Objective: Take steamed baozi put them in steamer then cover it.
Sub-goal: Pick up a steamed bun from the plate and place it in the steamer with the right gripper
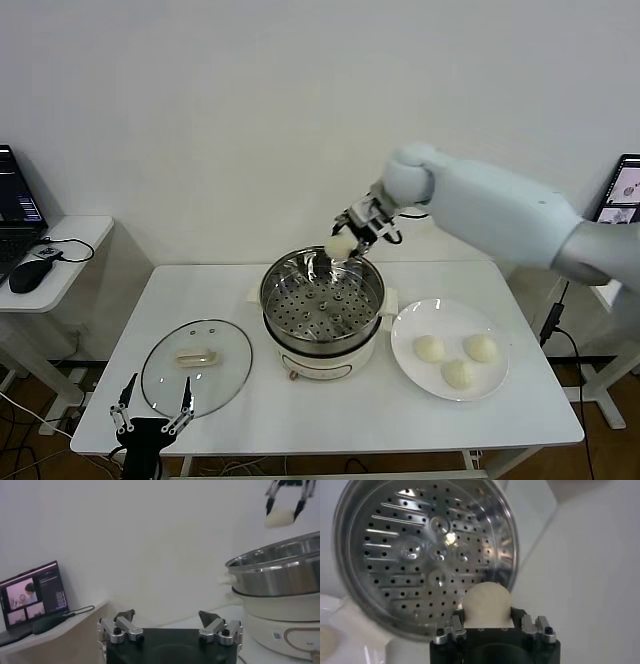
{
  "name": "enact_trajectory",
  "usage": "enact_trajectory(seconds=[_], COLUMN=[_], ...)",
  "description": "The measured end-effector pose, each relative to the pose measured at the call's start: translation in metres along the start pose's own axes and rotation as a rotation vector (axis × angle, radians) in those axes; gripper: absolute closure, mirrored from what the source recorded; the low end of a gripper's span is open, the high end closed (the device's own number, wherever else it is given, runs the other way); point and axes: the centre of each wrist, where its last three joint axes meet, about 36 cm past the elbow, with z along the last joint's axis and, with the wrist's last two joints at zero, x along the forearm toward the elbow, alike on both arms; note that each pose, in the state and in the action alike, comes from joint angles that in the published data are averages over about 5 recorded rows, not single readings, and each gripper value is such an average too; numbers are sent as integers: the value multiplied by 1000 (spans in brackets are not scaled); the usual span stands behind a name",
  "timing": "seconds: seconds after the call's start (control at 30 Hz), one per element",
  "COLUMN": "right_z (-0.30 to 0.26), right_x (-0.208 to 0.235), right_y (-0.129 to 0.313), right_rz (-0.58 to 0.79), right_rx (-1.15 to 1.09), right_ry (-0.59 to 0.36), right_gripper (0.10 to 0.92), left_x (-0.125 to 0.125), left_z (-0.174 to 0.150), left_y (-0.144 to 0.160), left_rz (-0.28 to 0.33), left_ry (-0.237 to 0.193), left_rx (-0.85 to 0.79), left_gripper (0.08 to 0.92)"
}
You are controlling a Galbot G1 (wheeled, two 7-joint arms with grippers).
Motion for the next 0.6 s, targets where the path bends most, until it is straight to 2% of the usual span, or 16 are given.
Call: enact_trajectory(seconds=[0.6], right_z=[-4], right_x=[-74], right_y=[0], right_rz=[-51], right_rx=[268], right_ry=[-15], right_gripper=[415], left_x=[1], left_z=[3], left_y=[-3], left_rz=[-10], left_ry=[0], left_rx=[8], left_gripper=[177])
